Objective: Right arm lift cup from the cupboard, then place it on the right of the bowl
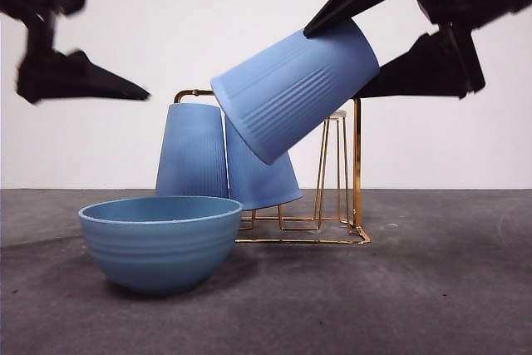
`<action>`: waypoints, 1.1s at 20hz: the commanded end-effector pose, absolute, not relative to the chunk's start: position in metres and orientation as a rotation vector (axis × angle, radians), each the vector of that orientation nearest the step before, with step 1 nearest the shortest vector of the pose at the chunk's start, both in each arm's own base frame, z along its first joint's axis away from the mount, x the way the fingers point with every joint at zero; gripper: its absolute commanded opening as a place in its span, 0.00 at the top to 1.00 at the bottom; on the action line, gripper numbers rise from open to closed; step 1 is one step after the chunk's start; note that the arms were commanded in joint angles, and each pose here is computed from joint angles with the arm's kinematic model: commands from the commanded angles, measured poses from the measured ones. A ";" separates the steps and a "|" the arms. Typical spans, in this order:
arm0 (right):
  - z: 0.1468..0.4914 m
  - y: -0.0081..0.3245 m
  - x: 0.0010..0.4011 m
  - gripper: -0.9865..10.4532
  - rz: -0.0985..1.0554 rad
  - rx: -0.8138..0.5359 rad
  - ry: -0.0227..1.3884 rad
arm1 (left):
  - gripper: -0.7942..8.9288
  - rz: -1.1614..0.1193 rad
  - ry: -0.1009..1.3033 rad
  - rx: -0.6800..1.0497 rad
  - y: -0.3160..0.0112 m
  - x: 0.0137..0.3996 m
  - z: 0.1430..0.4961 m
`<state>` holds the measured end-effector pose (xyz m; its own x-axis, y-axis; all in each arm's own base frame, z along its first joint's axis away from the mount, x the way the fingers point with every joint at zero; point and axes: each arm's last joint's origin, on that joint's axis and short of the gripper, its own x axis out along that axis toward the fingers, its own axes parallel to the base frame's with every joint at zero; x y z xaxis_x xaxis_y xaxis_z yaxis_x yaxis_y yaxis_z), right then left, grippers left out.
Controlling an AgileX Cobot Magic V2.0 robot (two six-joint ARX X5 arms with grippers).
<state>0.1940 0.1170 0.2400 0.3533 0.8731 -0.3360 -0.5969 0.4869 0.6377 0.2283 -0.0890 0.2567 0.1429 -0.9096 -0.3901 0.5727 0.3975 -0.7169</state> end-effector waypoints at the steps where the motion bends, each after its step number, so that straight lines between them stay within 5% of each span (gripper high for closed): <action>1: 0.236 0.115 0.196 0.69 1.033 0.566 0.664 | 0.41 -1.187 0.953 -0.549 -0.096 0.245 0.248; 4: 0.225 0.113 0.195 0.69 1.046 0.600 0.650 | 0.45 -1.273 0.980 -0.647 -0.102 0.262 0.235; 16: 0.188 0.139 0.225 0.69 1.127 0.715 0.682 | 0.46 -1.293 1.040 -0.766 -0.112 0.287 0.212; 19: 0.182 0.144 0.227 0.69 1.148 0.737 0.697 | 0.59 -1.292 1.042 -0.768 -0.112 0.287 0.212; 22: 0.180 0.147 0.227 0.69 1.161 0.753 0.711 | 0.89 -1.292 1.042 -0.767 -0.112 0.287 0.212</action>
<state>0.2266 0.1447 0.1817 0.2550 0.9614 -0.1035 -0.5386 0.2301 0.8105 0.2828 -0.1095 0.2125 -0.0237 -0.9824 -0.1855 0.3769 0.1631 -0.9118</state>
